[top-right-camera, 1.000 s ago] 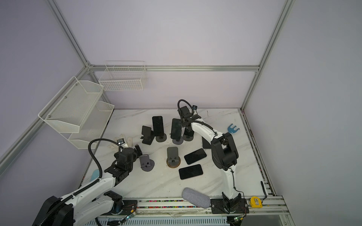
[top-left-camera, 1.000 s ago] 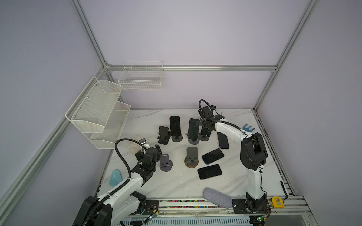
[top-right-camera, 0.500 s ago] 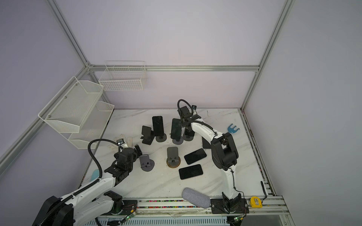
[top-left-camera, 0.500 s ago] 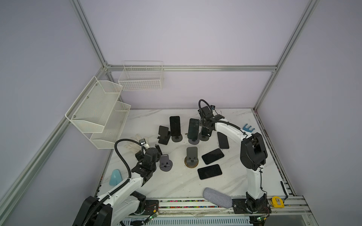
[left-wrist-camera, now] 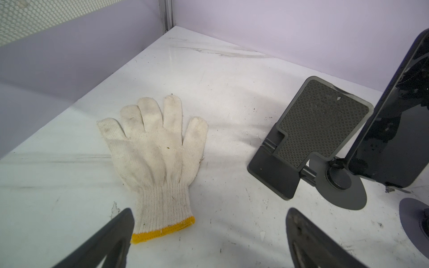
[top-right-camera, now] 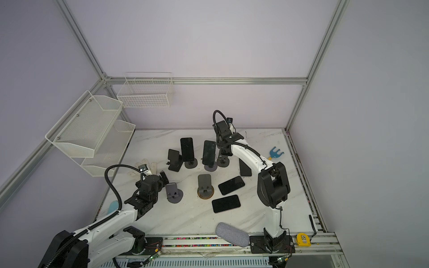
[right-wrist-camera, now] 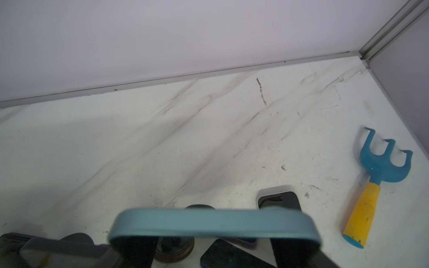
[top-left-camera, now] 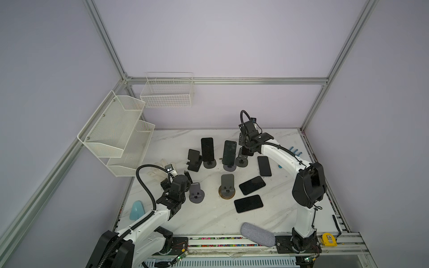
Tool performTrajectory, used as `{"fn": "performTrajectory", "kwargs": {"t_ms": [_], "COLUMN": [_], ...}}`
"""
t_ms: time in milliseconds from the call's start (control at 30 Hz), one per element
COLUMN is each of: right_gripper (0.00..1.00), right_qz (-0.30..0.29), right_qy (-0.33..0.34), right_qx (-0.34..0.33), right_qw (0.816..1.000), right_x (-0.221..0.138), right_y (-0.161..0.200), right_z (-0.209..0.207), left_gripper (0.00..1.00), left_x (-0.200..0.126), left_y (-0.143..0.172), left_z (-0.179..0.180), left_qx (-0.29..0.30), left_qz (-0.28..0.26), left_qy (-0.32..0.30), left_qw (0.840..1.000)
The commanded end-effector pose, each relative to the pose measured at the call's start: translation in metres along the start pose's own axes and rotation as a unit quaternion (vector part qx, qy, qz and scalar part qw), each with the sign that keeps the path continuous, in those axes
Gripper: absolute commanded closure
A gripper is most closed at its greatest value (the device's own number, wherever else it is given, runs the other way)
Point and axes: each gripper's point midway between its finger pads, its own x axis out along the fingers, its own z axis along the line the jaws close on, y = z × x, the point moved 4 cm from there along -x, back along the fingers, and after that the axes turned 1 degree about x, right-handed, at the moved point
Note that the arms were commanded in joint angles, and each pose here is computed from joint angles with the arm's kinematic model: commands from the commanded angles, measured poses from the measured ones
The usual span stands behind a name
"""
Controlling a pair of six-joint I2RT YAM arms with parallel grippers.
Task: Remove the phone from the phone stand
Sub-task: Remove the phone from the phone stand, then place the phone at the top-right of the table.
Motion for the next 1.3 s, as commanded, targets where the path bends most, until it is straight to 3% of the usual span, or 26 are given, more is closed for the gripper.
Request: {"fn": "performTrajectory", "kwargs": {"t_ms": [0, 500, 833, 1267], "right_gripper": [0.32, 0.34, 0.35, 0.37], "right_qz": [-0.041, -0.001, 0.016, 0.05], "right_qy": [0.001, 0.0, -0.002, -0.028], "right_qx": [-0.025, -0.008, -0.069, -0.064], "right_qw": [0.999, 1.0, 0.998, 0.996], "right_x": [-0.02, 0.007, 0.051, 0.108], "right_y": [-0.026, -0.039, -0.043, -0.043], "right_z": [-0.007, -0.091, -0.097, -0.132], "left_gripper": [0.0, 0.0, 0.0, 0.0], "left_x": [-0.001, 0.001, 0.001, 0.003], "left_y": [-0.015, -0.012, -0.013, -0.009], "left_z": [-0.006, -0.007, -0.011, -0.013], "left_qx": [0.002, 0.002, 0.002, -0.008], "left_qz": [-0.004, -0.003, -0.001, -0.003], "left_qy": [-0.006, -0.004, 0.007, 0.021], "left_qw": [1.0, 1.0, 1.0, 1.0]}}
